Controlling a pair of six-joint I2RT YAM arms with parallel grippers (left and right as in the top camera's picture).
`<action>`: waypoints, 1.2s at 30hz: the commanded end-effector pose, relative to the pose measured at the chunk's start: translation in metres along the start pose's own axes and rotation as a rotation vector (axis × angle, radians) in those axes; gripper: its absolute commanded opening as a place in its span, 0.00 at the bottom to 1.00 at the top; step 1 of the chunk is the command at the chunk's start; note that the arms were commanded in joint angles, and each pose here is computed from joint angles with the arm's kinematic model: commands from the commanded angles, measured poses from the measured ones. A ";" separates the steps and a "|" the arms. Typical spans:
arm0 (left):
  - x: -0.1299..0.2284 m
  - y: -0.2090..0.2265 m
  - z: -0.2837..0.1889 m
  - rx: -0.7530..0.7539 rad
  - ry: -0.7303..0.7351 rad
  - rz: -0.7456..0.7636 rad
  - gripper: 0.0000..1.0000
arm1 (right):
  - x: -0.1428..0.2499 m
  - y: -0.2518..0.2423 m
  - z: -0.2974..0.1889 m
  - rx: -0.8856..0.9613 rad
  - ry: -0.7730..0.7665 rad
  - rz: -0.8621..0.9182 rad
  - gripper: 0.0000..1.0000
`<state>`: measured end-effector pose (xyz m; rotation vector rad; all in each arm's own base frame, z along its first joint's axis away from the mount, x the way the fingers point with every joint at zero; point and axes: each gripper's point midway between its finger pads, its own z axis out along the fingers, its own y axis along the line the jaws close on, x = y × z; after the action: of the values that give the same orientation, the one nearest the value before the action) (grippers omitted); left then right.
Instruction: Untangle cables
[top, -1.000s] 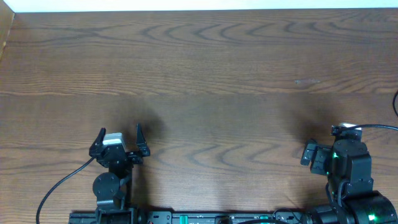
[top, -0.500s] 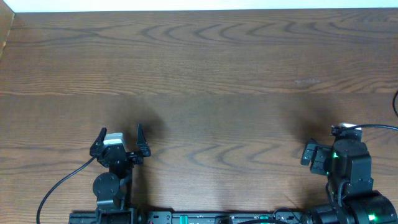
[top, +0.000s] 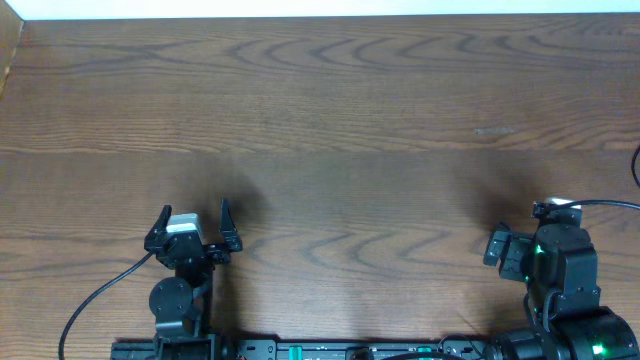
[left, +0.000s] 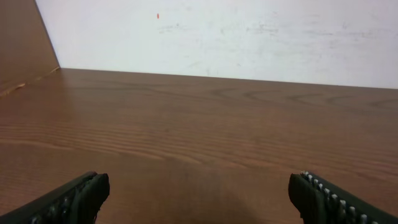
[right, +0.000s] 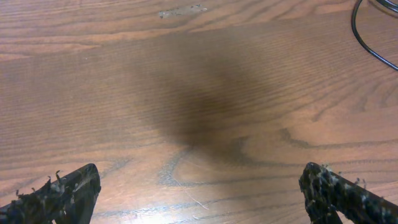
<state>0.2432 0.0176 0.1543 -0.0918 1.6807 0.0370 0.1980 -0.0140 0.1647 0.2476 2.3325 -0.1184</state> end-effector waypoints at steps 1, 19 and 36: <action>0.017 -0.001 0.002 0.008 0.039 0.014 0.98 | 0.000 -0.004 0.000 0.013 -0.003 0.023 0.99; 0.017 -0.001 0.002 0.008 0.039 0.014 0.98 | -0.023 -0.006 0.009 -0.048 -0.283 0.139 0.99; 0.017 -0.001 0.002 0.008 0.039 0.014 0.98 | -0.028 0.003 0.035 -0.168 -0.649 0.204 0.99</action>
<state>0.2434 0.0151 0.1540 -0.0809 1.6819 0.0248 0.2402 -0.0251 0.1639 0.3372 1.6782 0.0660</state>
